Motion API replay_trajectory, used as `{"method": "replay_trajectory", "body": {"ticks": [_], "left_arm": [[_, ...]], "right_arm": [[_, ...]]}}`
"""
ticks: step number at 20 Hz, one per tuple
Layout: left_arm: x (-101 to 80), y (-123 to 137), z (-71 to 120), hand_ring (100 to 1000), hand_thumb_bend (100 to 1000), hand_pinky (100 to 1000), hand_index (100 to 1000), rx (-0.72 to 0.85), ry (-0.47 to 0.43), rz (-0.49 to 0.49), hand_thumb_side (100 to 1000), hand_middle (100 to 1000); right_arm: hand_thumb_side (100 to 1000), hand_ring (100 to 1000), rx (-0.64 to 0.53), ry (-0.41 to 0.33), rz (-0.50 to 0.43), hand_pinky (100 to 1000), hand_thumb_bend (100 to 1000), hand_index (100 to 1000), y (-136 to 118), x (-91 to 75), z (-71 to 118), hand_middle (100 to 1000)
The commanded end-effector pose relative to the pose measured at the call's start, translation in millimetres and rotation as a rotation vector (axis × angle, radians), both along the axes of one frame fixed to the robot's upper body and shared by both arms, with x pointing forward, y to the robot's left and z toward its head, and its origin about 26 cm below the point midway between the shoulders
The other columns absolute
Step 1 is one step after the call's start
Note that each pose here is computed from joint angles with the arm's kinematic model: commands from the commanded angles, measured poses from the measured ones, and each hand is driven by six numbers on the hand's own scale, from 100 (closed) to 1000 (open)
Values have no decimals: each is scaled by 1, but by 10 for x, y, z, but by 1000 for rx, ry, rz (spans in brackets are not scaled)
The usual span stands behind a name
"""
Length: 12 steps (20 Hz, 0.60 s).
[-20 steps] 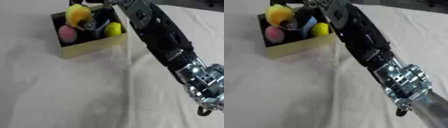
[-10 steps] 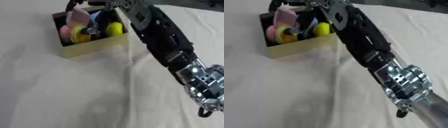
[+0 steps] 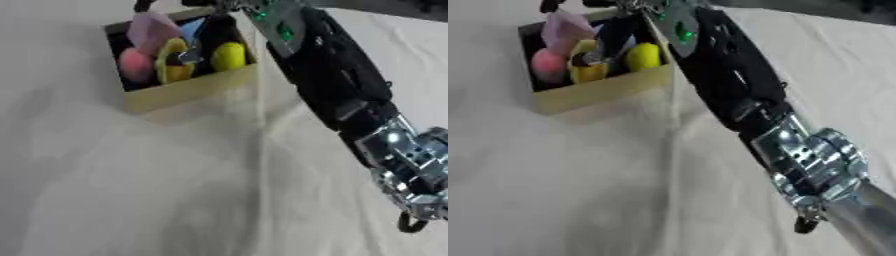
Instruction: Pick up objects on the table and place them in the box.
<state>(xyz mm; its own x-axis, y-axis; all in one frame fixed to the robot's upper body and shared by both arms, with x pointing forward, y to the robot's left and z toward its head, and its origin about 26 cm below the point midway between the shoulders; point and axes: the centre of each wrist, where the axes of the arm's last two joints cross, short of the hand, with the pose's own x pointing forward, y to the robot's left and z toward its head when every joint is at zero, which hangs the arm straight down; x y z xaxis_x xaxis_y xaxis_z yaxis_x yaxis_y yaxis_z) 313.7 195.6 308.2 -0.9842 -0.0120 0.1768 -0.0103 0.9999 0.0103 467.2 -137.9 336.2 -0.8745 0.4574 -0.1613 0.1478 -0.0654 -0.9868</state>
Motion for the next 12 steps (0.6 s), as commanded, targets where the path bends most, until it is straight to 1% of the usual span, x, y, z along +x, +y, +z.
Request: {"method": "replay_trajectory", "body": {"ticks": [1, 2, 3, 4, 5, 6, 7, 8, 9, 10, 11, 12], "left_arm": [[-45, 8, 55, 735, 532, 711, 801, 6, -26, 1, 499, 675], [-44, 12, 52, 735, 532, 711, 801, 6, -25, 4, 499, 675], [-44, 18, 49, 736, 532, 711, 801, 5, -23, 7, 499, 676], [-43, 26, 46, 736, 532, 711, 801, 4, -23, 11, 499, 676], [-42, 35, 42, 736, 532, 711, 801, 4, -21, 15, 499, 676], [-41, 47, 37, 736, 532, 711, 801, 3, -19, 21, 499, 676], [-39, 59, 31, 737, 531, 710, 801, 3, -17, 27, 500, 676], [-38, 71, 25, 737, 531, 710, 801, 3, -14, 34, 500, 676], [-37, 82, 20, 737, 530, 710, 801, 4, -13, 39, 501, 676], [-36, 97, 13, 737, 530, 710, 801, 5, -10, 47, 501, 676], [-35, 112, 8, 737, 529, 710, 801, 5, -8, 55, 502, 676], [-34, 129, 2, 738, 529, 709, 800, 4, -6, 63, 502, 676]], "right_arm": [[380, 885, 68, -68, 7, 883, 384, 883, -126, -104, 261, 795], [380, 882, 99, -81, 17, 883, 372, 882, -159, -145, 313, 792], [391, 872, 141, -96, 29, 880, 324, 877, -205, -199, 382, 781], [400, 870, 195, -115, 43, 879, 314, 877, -270, -271, 466, 778], [471, 861, 250, -131, 58, 880, 261, 873, -337, -352, 546, 768], [482, 859, 320, -144, 80, 881, 249, 872, -425, -447, 628, 766], [505, 853, 393, -153, 102, 880, 194, 865, -521, -550, 702, 758], [520, 850, 462, -160, 121, 879, 170, 859, -623, -657, 764, 754], [552, 845, 524, -164, 135, 879, 121, 847, -717, -759, 810, 749], [565, 844, 587, -167, 150, 879, 101, 842, -823, -869, 844, 747], [590, 842, 645, -168, 166, 881, 100, 837, -916, -972, 861, 745], [597, 838, 703, -167, 186, 881, 100, 833, -997, -1073, 868, 742]]}}
